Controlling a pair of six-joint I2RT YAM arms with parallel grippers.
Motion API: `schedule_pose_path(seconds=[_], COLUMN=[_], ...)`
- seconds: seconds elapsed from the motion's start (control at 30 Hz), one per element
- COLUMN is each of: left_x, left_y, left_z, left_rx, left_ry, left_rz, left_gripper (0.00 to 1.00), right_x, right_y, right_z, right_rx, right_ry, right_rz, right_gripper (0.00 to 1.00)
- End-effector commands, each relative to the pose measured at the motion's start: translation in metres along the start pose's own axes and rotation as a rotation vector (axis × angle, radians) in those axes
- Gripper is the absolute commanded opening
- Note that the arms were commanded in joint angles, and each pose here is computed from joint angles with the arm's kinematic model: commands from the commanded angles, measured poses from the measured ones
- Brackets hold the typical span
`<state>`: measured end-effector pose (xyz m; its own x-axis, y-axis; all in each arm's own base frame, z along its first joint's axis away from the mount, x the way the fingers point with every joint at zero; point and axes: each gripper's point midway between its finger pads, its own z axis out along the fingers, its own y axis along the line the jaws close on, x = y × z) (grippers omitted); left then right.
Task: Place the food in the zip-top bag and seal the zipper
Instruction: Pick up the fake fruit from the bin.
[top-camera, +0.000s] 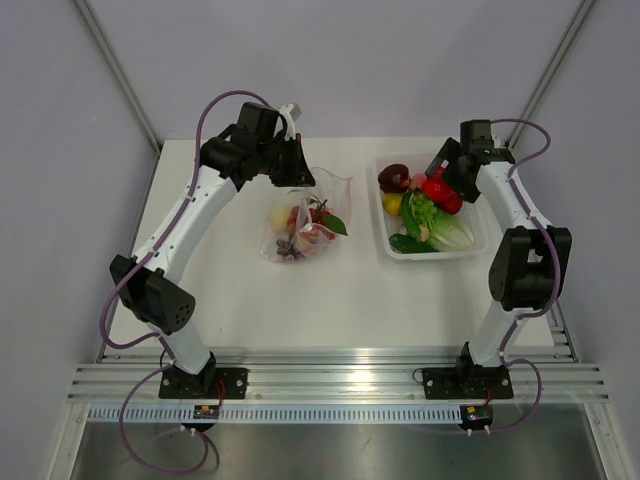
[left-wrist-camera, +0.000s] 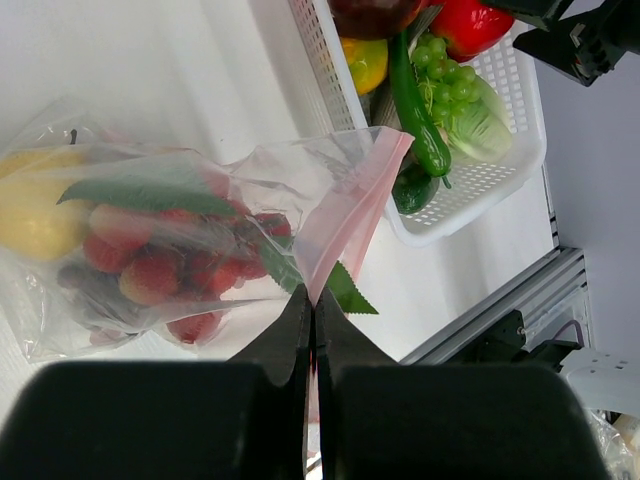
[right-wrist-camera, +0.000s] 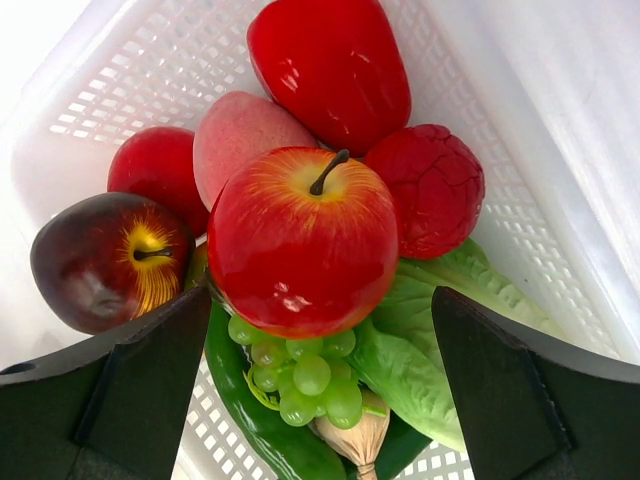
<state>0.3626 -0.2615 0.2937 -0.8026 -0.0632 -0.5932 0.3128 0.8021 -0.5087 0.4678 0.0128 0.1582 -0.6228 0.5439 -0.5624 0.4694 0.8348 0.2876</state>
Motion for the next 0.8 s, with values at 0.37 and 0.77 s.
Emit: schedule_pose_path(seconds=[0.37, 0.77], left_x=[-0.016, -0.014], left_y=[-0.017, -0.018], left_z=[-0.008, -0.005], left_rx=[0.072, 0.083], left_ry=[-0.071, -0.062], left_rz=[0.032, 0.018], left_gripper=[0.0, 0.0], right_x=[-0.004, -0.016], right_y=[0.011, 0.016], right_z=[0.024, -0.039], right_rx=[-0.04, -0.122], right_ry=[0.007, -0.096], right_rz=[-0.003, 0.028], right_gripper=[0.98, 0.63])
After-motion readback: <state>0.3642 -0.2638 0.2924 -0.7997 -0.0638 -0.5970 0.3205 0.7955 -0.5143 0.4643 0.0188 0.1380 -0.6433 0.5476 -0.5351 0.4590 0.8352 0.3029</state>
